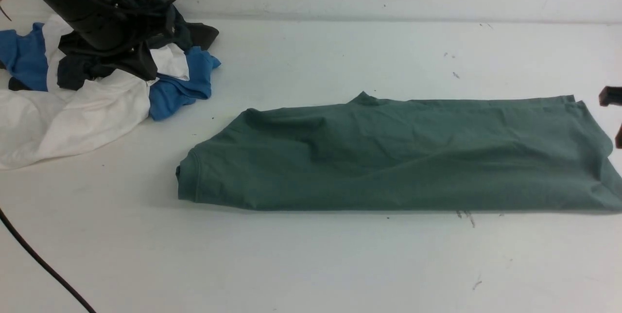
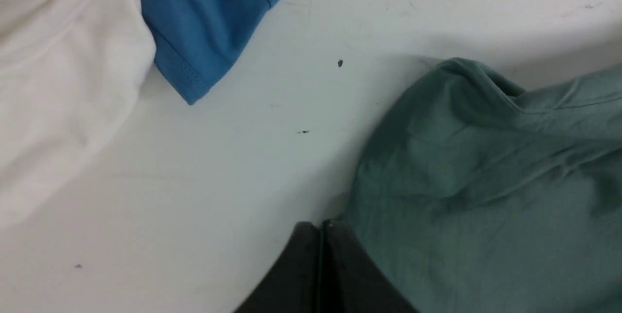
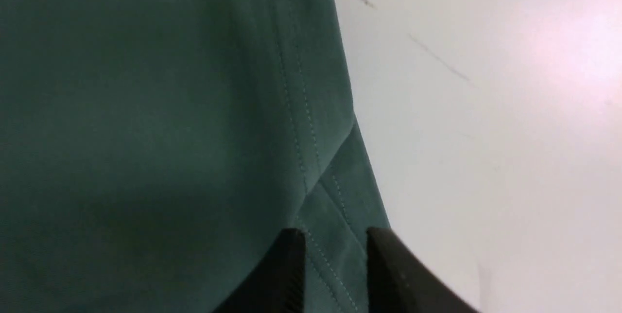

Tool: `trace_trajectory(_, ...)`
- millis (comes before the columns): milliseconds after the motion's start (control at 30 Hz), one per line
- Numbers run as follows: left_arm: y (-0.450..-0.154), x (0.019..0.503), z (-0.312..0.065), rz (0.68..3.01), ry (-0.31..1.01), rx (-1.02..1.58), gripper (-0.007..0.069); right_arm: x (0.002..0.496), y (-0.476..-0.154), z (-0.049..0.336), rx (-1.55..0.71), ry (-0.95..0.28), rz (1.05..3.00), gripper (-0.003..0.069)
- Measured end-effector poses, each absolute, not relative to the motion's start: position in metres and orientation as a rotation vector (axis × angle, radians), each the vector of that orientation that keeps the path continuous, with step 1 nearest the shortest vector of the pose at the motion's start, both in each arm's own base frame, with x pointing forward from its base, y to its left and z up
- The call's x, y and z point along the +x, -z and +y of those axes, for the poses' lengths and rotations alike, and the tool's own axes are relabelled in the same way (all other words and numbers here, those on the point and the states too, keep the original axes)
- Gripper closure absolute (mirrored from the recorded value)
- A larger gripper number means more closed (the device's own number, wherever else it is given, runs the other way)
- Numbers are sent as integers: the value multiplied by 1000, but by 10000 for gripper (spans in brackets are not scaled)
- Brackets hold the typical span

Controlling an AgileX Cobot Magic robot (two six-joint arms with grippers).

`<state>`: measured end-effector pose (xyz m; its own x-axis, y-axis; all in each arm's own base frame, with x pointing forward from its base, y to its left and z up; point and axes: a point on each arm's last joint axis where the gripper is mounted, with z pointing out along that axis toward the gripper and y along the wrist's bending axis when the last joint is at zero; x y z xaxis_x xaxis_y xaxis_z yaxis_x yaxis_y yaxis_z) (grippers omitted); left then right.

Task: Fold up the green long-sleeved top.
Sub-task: Use the right arm to clamp the right edge of the fabric

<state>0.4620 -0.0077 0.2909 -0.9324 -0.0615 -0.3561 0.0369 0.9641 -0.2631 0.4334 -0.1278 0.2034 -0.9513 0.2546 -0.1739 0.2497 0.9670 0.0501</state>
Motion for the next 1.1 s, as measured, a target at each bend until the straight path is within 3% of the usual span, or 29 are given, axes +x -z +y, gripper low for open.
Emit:
trace_trajectory(133,-289,463,-8,2750,378,-18,629,439,-184,-128,344,-64,2957,209)
trace_trajectory(233,-288,463,-8,2753,377,-18,629,443,-172,-129,320,-66,2954,85)
trace_trajectory(367,-284,464,-8,2761,380,-20,629,446,-153,-129,316,-79,2988,6)
trace_trajectory(467,-279,466,-8,2770,382,-22,629,448,-150,-128,316,-104,2984,4)
trace_trajectory(600,-276,467,-8,2777,383,-24,629,449,-151,-122,322,-164,2982,102)
trace_trajectory(700,-274,468,-8,2782,384,-25,629,451,-151,-113,293,-183,2998,288)
trace_trajectory(733,-273,468,-8,2783,384,-25,629,452,-151,-113,289,-184,3000,304)
trace_trajectory(800,-273,468,-8,2784,384,-25,629,456,-152,-106,228,-175,3005,517)
trace_trajectory(833,-273,468,-8,2783,384,-25,629,457,-153,-105,210,-166,3006,566)
trace_trajectory(867,-276,467,-8,2778,383,-24,629,458,-154,-105,199,-147,3008,597)
trace_trajectory(1000,-292,457,-8,2754,378,-19,629,456,-170,-116,199,-16,2994,606)
trace_trajectory(1033,-309,445,-7,2730,359,-6,629,450,-187,-130,229,92,2969,605)
trace_trajectory(1067,-309,444,-7,2732,357,-4,629,449,-189,-131,229,104,2965,605)
trace_trajectory(1100,-327,430,-6,2706,327,21,629,439,-216,-148,280,205,2910,605)
